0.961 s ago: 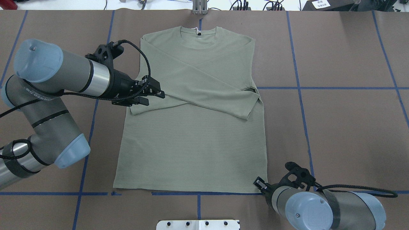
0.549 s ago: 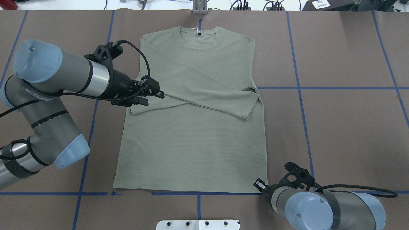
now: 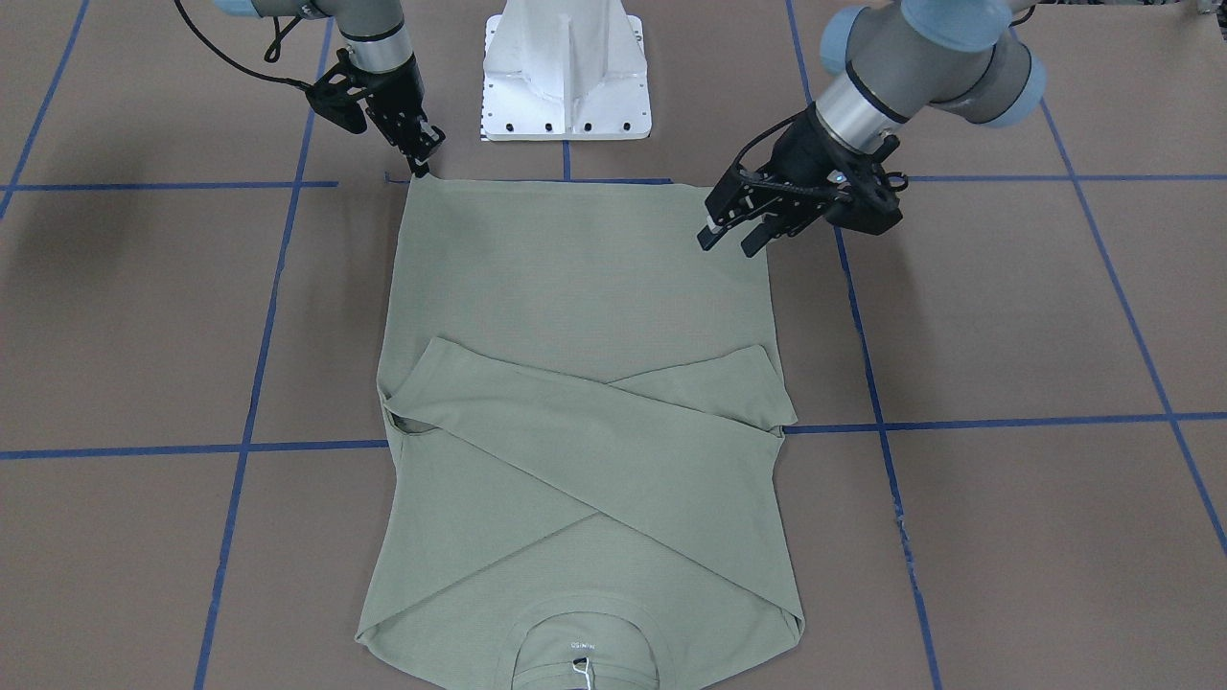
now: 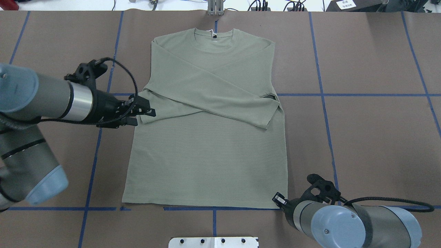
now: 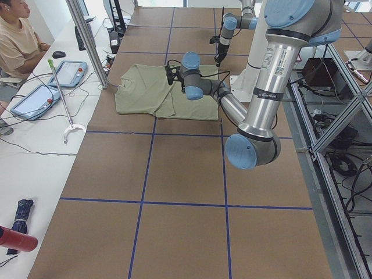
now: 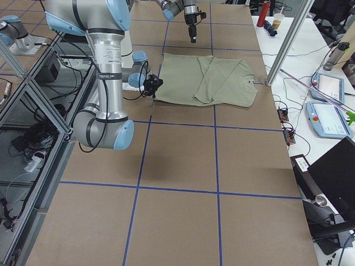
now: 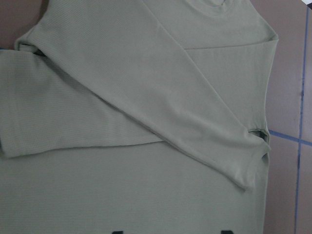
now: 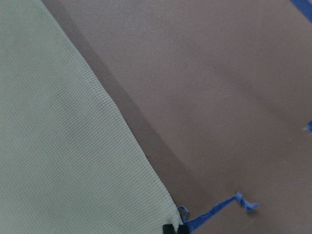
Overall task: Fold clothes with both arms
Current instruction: 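Move the left gripper to the near hem corner while the right gripper waits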
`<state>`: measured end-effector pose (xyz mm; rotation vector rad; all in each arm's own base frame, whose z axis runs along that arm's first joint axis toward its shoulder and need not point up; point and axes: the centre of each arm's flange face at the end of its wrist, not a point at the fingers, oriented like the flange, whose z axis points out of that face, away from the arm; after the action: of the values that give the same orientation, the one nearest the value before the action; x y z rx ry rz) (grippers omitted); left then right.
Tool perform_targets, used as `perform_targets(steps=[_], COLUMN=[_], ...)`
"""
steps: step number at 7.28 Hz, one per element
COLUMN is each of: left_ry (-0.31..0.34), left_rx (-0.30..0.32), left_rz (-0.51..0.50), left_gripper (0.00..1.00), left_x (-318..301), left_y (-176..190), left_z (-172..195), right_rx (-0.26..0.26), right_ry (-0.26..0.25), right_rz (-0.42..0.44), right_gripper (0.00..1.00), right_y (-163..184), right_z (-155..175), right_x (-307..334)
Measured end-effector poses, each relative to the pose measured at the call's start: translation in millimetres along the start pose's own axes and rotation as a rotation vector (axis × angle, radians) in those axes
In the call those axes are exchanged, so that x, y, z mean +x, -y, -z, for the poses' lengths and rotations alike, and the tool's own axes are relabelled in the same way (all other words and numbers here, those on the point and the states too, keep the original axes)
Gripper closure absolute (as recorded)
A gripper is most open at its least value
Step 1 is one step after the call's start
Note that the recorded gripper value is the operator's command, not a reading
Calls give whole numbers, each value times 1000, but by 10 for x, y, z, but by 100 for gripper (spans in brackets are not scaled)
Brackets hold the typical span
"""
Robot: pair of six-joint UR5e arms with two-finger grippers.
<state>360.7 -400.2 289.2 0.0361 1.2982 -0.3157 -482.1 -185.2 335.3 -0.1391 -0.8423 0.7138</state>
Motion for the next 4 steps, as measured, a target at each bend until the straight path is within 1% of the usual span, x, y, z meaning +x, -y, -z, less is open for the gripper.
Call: perform_targets(steps=[1,2,4], left_ry=[58,120,266], left_rx=[20,37,41], left_rz=[43,71,131], left_gripper=[27,27,27], left_x=[-416,-742,-1047], left_y=[-268,-548,-1104], left_z=[65,31,-259], right_rx=[-5,-8,-10], right_ry=[8,12,15], right_rz=[-1,-2,-3], right_gripper=[100,100,100], right_y=[-1,-2,-4], right_z=[49,78,93], right_x=[-14,-23,-30])
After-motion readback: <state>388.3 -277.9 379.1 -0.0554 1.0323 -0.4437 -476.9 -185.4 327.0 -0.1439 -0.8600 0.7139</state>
